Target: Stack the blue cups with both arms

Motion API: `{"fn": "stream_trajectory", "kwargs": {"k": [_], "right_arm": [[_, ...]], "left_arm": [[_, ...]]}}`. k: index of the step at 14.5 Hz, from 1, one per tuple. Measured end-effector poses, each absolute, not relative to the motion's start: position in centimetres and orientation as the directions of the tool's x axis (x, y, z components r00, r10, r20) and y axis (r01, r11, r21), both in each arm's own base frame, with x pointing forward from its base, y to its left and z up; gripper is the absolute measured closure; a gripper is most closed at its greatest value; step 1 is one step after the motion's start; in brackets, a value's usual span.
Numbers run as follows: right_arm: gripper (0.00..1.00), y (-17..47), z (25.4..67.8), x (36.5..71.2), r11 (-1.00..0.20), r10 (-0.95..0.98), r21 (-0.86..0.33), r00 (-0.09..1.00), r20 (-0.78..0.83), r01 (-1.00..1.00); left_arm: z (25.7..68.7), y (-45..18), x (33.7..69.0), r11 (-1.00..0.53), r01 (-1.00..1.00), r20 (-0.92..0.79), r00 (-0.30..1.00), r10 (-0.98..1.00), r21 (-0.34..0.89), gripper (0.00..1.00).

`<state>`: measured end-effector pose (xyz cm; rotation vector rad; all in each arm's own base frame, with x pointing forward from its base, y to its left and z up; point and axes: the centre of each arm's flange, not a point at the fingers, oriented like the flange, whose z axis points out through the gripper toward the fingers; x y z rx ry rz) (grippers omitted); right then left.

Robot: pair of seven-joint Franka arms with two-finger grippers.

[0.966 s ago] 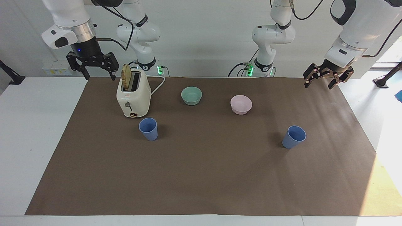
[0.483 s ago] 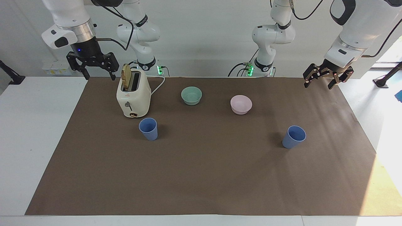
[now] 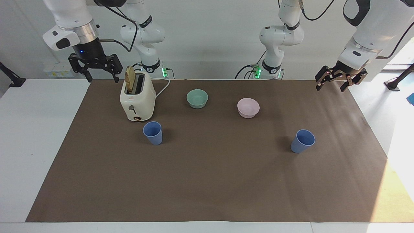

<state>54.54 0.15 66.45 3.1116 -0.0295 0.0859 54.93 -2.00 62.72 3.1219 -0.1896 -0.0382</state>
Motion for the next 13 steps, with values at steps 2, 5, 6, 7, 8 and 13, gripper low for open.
{"fn": "stream_trajectory", "kwargs": {"k": [2, 5, 6, 7, 8, 13], "right_arm": [[0.00, -0.08, 66.45, 54.54, -0.999, -0.022, 0.028, 0.998, 0.055, -0.024], [0.00, -0.19, 66.45, 54.54, -0.999, -0.024, 0.028, 0.998, 0.055, -0.026], [0.00, -0.20, 66.45, 54.54, -0.999, -0.025, 0.028, 0.998, 0.055, -0.026], [0.00, -0.20, 66.45, 54.54, -0.999, -0.025, 0.028, 0.998, 0.055, -0.026], [0.00, -0.20, 66.45, 54.54, -0.999, -0.025, 0.028, 0.998, 0.055, -0.026], [0.00, -0.21, 66.41, 54.54, -0.999, -0.025, 0.028, 0.998, 0.054, -0.026]], "left_arm": [[62.71, -2.00, 54.93, -0.993, -0.121, -0.024, 0.992, -0.121, 0.015, 0.00], [62.71, -2.00, 54.93, -0.993, -0.121, -0.024, 0.992, -0.121, 0.015, 0.00], [62.71, -2.00, 54.93, -0.993, -0.121, -0.024, 0.992, -0.121, 0.015, 0.00], [62.71, -2.00, 54.93, -0.993, -0.121, -0.024, 0.992, -0.121, 0.015, 0.00], [62.71, -2.00, 54.93, -0.993, -0.121, -0.024, 0.992, -0.121, 0.015, 0.00], [62.72, -2.00, 54.93, -0.993, -0.121, -0.024, 0.992, -0.121, 0.015, 0.00]]}}
